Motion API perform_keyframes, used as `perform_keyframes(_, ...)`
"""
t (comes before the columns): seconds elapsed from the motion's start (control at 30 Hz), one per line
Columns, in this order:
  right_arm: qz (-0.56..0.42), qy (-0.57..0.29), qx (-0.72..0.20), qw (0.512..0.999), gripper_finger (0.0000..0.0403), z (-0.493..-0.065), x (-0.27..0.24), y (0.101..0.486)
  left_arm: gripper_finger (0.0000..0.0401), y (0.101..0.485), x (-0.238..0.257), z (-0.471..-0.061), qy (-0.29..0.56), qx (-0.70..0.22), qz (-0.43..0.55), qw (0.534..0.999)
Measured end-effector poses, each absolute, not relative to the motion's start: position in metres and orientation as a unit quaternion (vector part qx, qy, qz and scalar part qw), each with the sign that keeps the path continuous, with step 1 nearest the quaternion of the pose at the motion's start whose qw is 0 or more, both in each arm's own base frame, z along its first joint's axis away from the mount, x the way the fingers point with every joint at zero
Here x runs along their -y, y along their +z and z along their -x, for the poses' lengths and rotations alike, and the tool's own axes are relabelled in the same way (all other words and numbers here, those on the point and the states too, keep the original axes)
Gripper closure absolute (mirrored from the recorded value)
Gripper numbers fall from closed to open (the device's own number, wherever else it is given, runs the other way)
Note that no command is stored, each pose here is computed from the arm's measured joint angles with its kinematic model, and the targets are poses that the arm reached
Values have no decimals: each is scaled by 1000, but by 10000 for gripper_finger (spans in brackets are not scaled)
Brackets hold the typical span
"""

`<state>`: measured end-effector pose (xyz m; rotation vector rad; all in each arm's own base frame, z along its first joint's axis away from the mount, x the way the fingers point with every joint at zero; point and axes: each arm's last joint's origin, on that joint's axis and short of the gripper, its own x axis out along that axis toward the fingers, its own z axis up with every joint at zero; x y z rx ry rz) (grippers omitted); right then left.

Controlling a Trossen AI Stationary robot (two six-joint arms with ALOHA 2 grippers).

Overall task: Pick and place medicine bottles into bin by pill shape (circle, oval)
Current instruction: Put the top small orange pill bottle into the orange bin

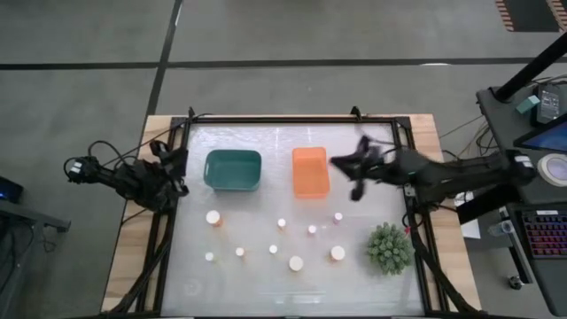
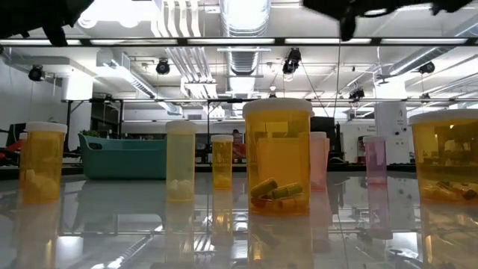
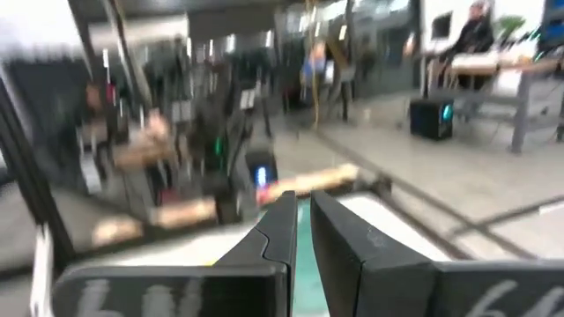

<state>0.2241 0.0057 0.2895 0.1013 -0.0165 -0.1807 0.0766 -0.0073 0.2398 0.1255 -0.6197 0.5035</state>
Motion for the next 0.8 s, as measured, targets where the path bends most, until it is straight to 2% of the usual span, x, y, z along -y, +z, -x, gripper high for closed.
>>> perform_keyframes(0.07, -37, -76, -28, 996, 374, -241, -14, 281, 359, 239, 7, -77, 245, 300, -62, 920)
perform_keyframes(0.17, -29, -57, -27, 998, 374, -266, -27, 286, 359, 239, 7, -77, 244, 299, -62, 920)
perform_keyframes(0.4, 1, -40, -89, 995, 375, -324, -54, 267, 359, 239, 8, -78, 242, 297, -65, 921)
perform_keyframes(0.8, 33, -39, -243, 969, 375, -388, -70, 271, 359, 238, 8, -78, 241, 293, -68, 923)
